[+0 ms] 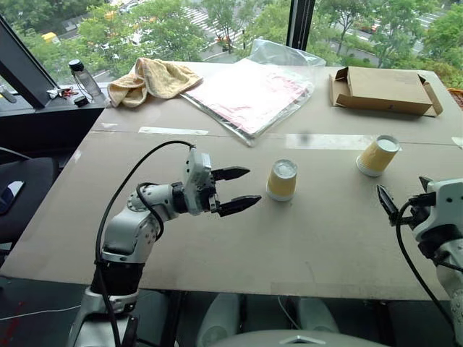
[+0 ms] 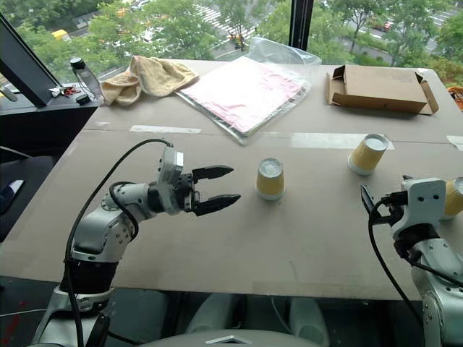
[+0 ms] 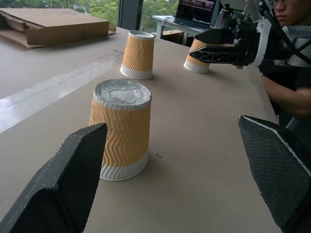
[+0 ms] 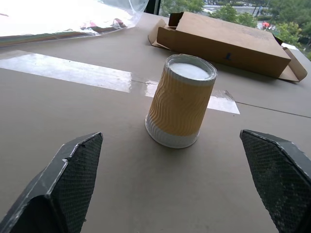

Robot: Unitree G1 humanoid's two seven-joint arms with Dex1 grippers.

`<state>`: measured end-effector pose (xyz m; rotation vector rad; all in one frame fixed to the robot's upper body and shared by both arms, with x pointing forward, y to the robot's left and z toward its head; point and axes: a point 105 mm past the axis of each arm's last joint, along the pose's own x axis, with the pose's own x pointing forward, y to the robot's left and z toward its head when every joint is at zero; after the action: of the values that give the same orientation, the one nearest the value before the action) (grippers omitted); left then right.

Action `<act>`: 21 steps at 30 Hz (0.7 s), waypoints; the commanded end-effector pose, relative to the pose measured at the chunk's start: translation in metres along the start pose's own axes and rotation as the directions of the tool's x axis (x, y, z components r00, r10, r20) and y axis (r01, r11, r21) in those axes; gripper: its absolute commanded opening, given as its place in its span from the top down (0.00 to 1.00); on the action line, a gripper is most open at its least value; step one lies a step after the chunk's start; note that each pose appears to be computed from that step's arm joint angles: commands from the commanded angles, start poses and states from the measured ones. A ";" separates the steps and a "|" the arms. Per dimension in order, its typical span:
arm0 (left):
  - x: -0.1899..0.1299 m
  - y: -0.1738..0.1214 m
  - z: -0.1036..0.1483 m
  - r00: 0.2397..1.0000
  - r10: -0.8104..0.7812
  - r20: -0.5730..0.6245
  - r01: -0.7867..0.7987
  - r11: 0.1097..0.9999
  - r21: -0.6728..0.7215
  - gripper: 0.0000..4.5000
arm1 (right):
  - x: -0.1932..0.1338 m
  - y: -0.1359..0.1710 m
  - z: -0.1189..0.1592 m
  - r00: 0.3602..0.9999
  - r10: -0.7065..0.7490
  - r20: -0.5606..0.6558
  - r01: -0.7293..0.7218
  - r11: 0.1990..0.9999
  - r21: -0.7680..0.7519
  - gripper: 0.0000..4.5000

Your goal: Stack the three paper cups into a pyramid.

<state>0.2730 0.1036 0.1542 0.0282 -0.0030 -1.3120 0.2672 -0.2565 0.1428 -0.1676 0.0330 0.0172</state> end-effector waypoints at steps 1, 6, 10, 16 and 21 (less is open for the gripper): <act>-0.001 -0.019 0.021 0.995 -0.094 0.031 0.092 0.995 0.046 0.02 | 0.021 -0.013 0.009 0.998 -0.062 0.019 0.062 0.998 0.011 0.00; -0.006 -0.034 0.030 0.988 -0.150 0.045 0.150 0.989 0.015 0.02 | 0.050 -0.013 0.013 0.999 -0.044 0.006 0.044 0.999 0.031 0.00; -0.010 -0.038 0.029 0.989 -0.138 0.046 0.138 0.990 -0.003 0.02 | 0.072 -0.008 0.019 1.000 -0.005 0.003 0.004 0.998 0.069 0.00; -0.014 -0.039 0.032 0.993 -0.102 0.064 0.103 0.995 -0.010 0.02 | 0.094 -0.009 0.020 1.000 0.000 -0.014 0.001 0.997 0.071 0.00; -0.020 -0.041 0.030 0.995 -0.067 0.069 0.068 0.998 -0.013 0.00 | 0.108 -0.012 0.017 1.000 -0.003 -0.009 0.004 0.995 0.097 0.20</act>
<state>0.2322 0.1102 0.1719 -0.0582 0.0037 -1.3786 0.3733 -0.2622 0.1431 -0.0511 0.1007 0.0149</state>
